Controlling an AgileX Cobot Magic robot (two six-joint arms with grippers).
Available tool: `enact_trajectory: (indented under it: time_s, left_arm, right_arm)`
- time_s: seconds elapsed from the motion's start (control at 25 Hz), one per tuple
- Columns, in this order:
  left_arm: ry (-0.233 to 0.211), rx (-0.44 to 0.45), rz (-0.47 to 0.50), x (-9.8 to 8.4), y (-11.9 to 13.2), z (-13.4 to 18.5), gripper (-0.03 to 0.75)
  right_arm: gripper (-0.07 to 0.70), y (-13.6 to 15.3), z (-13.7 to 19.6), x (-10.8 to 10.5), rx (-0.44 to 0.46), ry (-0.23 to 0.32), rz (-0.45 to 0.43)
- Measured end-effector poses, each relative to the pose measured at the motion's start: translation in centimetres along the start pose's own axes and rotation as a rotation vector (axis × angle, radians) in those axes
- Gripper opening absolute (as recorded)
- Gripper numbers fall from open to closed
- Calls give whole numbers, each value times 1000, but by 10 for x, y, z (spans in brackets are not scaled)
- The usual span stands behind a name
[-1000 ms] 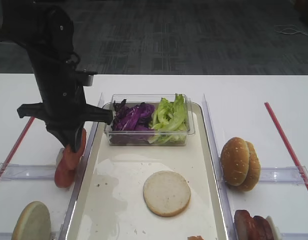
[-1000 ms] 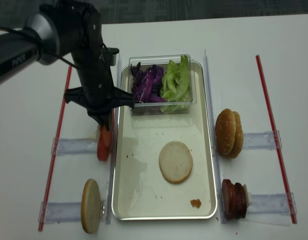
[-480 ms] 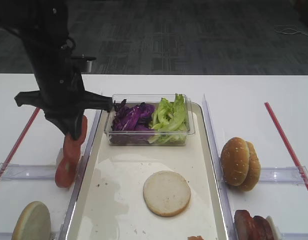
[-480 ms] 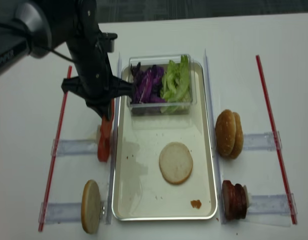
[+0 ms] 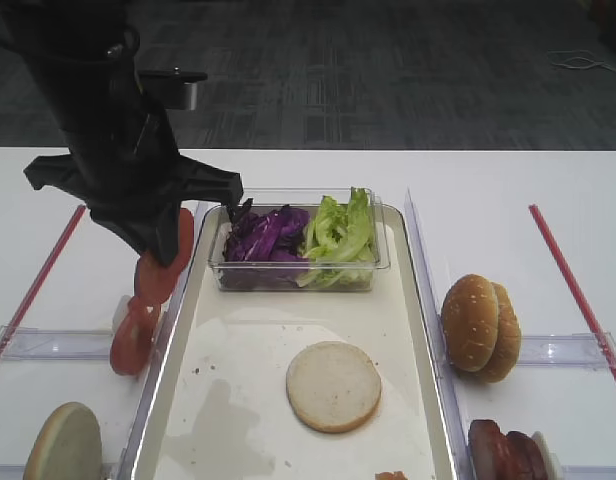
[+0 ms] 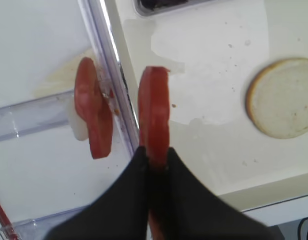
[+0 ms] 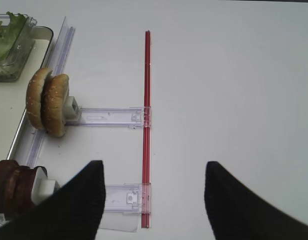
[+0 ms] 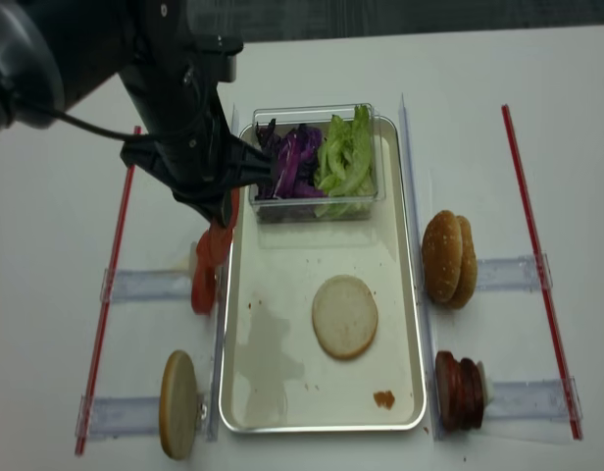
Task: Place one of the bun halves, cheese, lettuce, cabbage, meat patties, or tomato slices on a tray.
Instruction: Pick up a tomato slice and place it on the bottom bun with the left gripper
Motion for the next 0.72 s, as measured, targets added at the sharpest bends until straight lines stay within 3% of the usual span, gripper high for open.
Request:
enact_trajectory:
  time_s: [0.28, 0.48, 0.72]
  left_arm:
    - [31, 56, 75, -15, 6, 28, 23]
    - [77, 128, 243, -41, 19, 49, 23]
    - [138, 87, 403, -65, 35, 56, 23]
  right_arm:
    - [453, 0, 0, 0, 0, -7, 0]
    - [453, 0, 0, 0, 0, -7, 0]
    - [453, 0, 0, 0, 0, -6, -1]
Point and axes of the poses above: a point on each arm's last joint axis where the gripper is mounted, y pointing out along that axis toward the gripper, x along the wrist's bending axis when the last joint is at zero, z = x × y, the point moved 8 cm from there along y, pointing out along that axis toward the gripper, and after that the axes turned 7 degrees about y, right-handed, at the moved point
